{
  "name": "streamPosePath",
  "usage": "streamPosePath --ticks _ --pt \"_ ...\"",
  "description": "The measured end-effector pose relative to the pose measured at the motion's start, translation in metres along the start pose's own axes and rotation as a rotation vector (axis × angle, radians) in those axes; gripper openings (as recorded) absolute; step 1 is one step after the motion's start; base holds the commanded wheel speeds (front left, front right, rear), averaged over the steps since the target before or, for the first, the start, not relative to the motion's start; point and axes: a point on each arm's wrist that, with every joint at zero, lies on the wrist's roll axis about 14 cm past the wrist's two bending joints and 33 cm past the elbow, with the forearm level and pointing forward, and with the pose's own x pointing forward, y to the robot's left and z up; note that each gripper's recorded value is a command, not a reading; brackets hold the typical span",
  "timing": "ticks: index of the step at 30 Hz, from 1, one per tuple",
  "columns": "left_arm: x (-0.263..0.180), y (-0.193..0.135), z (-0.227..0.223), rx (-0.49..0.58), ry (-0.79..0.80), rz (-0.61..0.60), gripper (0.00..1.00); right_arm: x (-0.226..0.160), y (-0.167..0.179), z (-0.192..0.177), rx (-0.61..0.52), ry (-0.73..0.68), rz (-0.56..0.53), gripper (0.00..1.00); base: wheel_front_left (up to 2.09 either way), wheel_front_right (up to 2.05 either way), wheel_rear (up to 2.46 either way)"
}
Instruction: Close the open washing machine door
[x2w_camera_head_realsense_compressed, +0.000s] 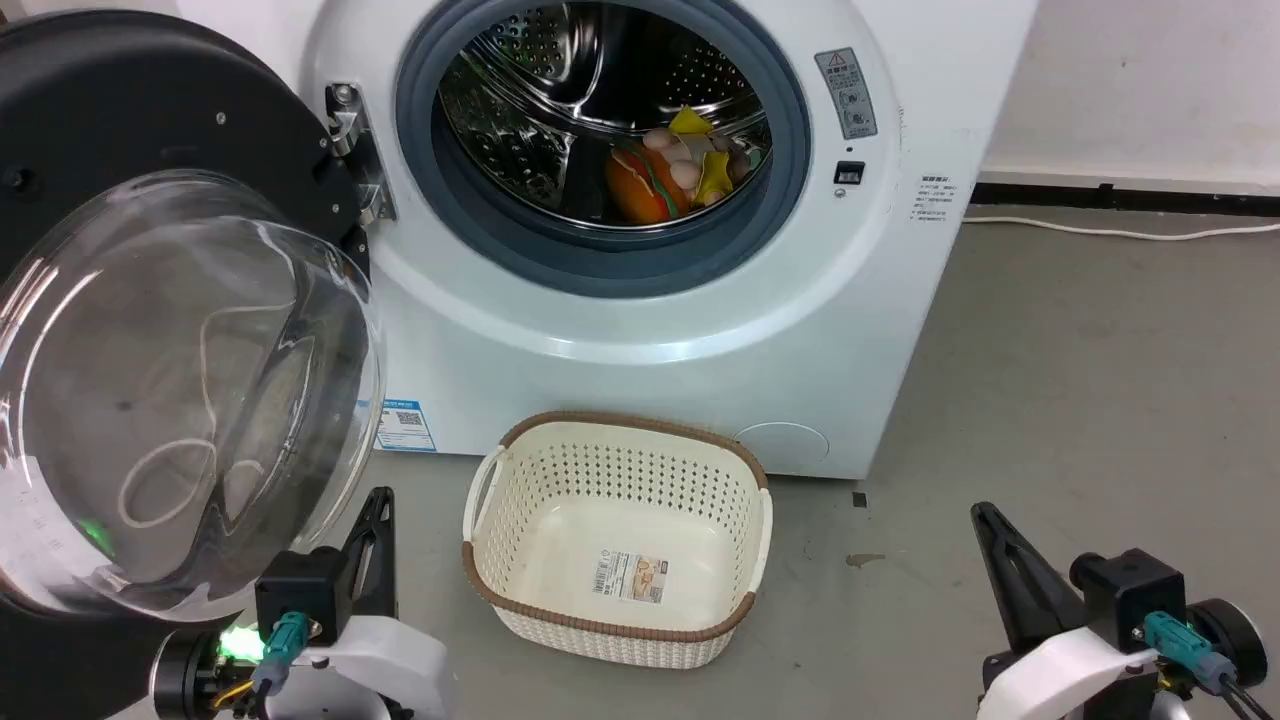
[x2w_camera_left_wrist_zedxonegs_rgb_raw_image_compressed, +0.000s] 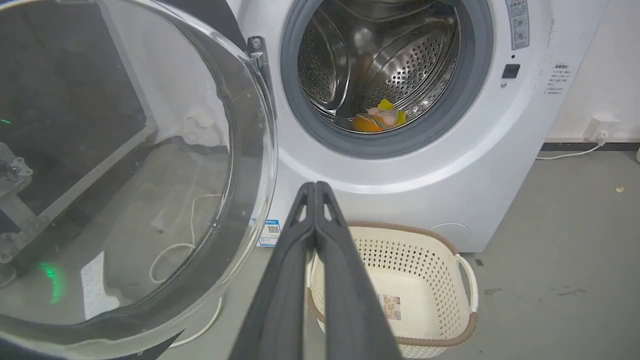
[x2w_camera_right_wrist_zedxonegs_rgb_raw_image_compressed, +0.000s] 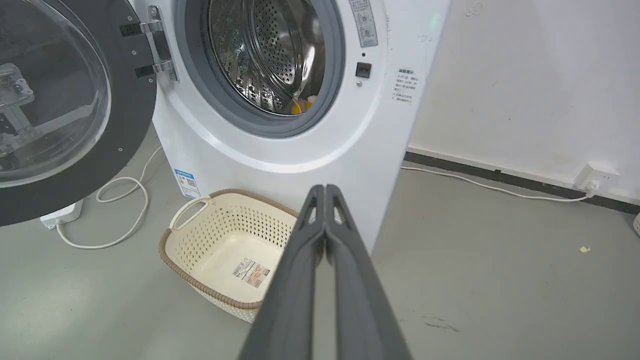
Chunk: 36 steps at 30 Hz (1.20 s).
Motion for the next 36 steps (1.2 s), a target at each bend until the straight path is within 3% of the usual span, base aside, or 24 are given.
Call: streamPosePath --ticks 36 --pt "0.0 0.0 0.0 0.0 0.0 0.0 0.0 0.0 0.0 0.0 0.0 0.0 0.0 0.0 0.0 0.0 0.0"
